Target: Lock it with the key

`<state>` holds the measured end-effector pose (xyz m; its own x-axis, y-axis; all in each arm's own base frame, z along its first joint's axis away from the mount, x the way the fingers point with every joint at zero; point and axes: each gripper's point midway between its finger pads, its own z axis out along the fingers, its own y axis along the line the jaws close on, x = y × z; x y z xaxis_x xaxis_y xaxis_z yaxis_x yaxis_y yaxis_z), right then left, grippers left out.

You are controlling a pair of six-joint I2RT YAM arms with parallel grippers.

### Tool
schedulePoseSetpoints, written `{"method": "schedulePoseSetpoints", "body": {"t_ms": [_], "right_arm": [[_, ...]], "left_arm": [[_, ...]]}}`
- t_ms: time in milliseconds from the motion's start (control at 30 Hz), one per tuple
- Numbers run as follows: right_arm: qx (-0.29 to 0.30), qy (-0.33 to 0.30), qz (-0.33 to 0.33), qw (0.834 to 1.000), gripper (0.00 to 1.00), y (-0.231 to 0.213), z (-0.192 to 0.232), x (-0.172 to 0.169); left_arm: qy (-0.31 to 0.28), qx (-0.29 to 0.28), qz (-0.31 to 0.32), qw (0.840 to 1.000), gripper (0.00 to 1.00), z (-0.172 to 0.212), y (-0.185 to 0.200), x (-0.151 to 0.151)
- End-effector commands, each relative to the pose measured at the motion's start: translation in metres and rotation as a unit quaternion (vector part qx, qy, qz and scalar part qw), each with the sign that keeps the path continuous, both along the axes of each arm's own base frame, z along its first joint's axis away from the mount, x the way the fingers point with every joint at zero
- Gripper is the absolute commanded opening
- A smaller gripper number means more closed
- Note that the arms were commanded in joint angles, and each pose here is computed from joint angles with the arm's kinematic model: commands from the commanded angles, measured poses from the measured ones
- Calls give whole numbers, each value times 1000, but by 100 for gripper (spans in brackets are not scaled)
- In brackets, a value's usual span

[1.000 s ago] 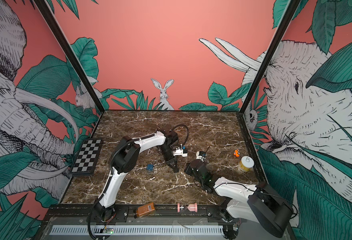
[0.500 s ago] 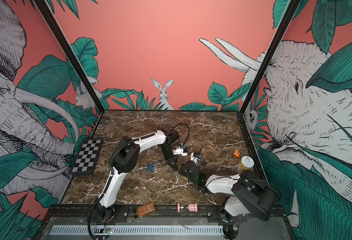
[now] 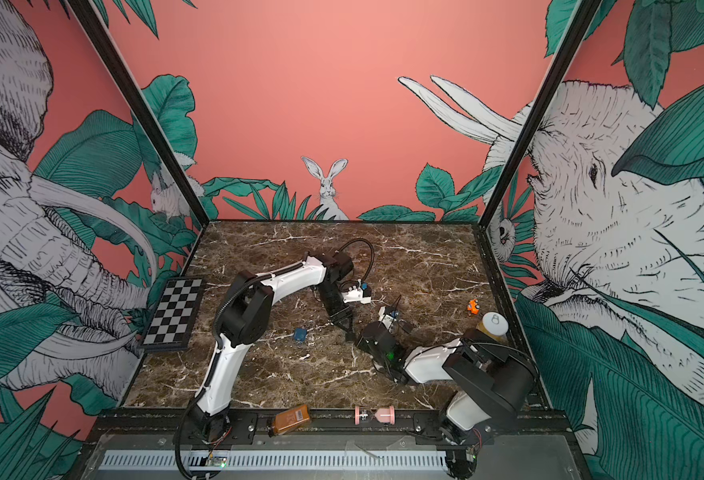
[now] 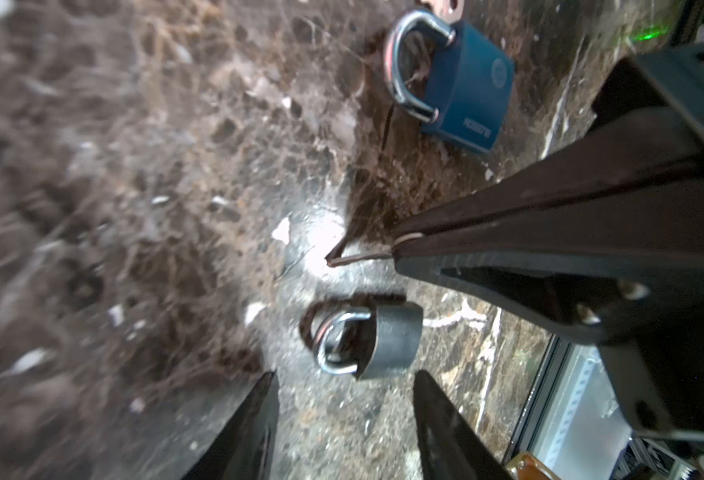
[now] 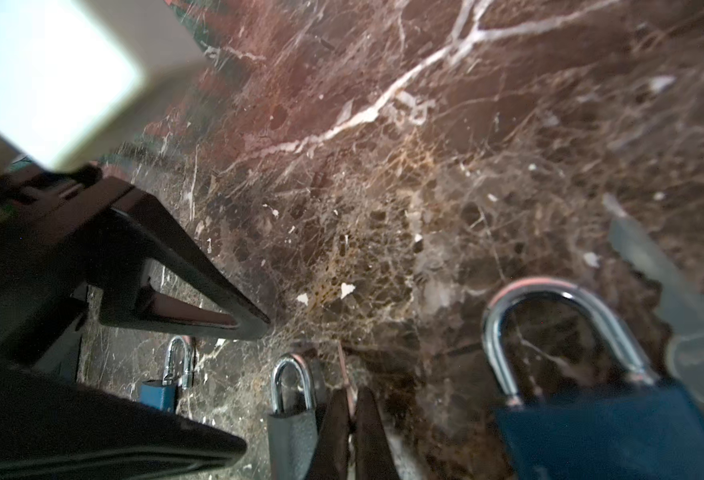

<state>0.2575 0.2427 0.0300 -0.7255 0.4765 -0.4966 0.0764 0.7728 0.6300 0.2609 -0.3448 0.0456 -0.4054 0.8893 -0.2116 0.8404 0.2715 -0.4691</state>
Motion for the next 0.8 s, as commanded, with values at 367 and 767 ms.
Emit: {"method": "schedulePoseSetpoints", "body": {"t_ms": [367,767], "right_arm": [[7,-3,-7,1000,25,6,7,2],[-50,-55,20,997,30,1,48,-1]], "left_arm": [[-150,-97,129,976,78,104,10,52],[-300,-162,284,896,97,154,38,98]]}}
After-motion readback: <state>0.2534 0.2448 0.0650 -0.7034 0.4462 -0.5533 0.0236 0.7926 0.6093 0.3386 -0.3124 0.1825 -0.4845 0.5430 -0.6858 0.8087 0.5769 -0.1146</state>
